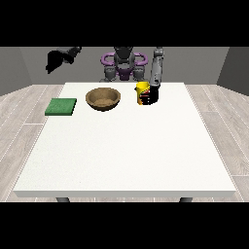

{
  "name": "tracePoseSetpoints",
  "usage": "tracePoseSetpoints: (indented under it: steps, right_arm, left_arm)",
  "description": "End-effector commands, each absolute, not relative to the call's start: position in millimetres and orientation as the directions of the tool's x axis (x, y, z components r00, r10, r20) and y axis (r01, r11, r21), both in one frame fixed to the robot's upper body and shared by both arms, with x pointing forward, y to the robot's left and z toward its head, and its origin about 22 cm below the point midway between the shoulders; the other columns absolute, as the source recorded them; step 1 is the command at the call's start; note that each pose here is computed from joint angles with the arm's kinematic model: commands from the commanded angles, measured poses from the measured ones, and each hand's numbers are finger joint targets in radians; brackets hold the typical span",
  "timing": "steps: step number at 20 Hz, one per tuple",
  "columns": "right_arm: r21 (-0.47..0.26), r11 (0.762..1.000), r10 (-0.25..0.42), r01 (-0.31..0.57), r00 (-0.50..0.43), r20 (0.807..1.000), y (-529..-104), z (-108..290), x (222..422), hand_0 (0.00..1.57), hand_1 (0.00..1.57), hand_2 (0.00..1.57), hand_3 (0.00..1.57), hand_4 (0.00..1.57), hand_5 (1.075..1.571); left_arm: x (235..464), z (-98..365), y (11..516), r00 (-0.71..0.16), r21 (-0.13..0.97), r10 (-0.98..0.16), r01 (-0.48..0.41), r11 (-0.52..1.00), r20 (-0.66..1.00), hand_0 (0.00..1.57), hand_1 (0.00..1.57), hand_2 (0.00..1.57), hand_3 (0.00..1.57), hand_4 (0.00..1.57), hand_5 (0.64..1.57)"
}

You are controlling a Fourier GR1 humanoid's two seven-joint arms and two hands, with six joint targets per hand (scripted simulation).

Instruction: Pick the cup and pour the ball into the bowl, then pick the bowl and place it on the pad

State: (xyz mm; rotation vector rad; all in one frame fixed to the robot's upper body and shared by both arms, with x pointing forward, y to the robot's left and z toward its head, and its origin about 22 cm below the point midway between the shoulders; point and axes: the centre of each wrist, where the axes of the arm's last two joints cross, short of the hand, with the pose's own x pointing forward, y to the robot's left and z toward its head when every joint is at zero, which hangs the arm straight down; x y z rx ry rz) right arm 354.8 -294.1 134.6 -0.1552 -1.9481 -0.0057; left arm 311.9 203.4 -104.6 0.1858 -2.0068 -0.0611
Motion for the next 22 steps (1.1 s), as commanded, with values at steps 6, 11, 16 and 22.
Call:
tracePoseSetpoints:
  steps: [6,11,16,22]
  right_arm:
    - [-0.054,0.974,0.105,0.219,-0.229,0.968,-347.3,76.3,348.0,0.00,0.00,0.40,0.67,0.58,1.570]
    - [-0.067,0.978,0.106,0.195,-0.197,0.975,-359.8,82.8,346.3,0.00,0.00,0.40,0.64,0.54,1.570]
    - [-0.061,0.988,0.102,0.141,-0.306,0.947,-352.9,109.1,357.6,0.00,0.00,0.34,0.64,0.56,1.569]
    - [-0.067,0.989,0.113,0.133,-0.373,0.921,-355.0,138.5,368.4,0.00,0.00,0.34,0.69,0.54,1.568]
  left_arm:
    - [337.3,-66.8,164.0,-0.380,0.208,-0.196,-0.009,0.978,0.904,1.35,1.35,1.57,1.57,1.32,1.159]
    - [361.2,-37.4,151.0,-0.394,0.326,-0.322,-0.058,0.944,0.861,1.35,1.35,1.57,1.57,1.32,1.172]
    - [381.4,-19.0,151.8,-0.410,0.531,-0.561,-0.198,0.824,0.719,1.37,1.37,1.57,1.57,1.39,1.255]
    - [411.1,24.9,141.7,-0.435,0.594,-0.647,-0.270,0.758,0.627,1.40,1.40,1.57,1.57,1.49,1.267]
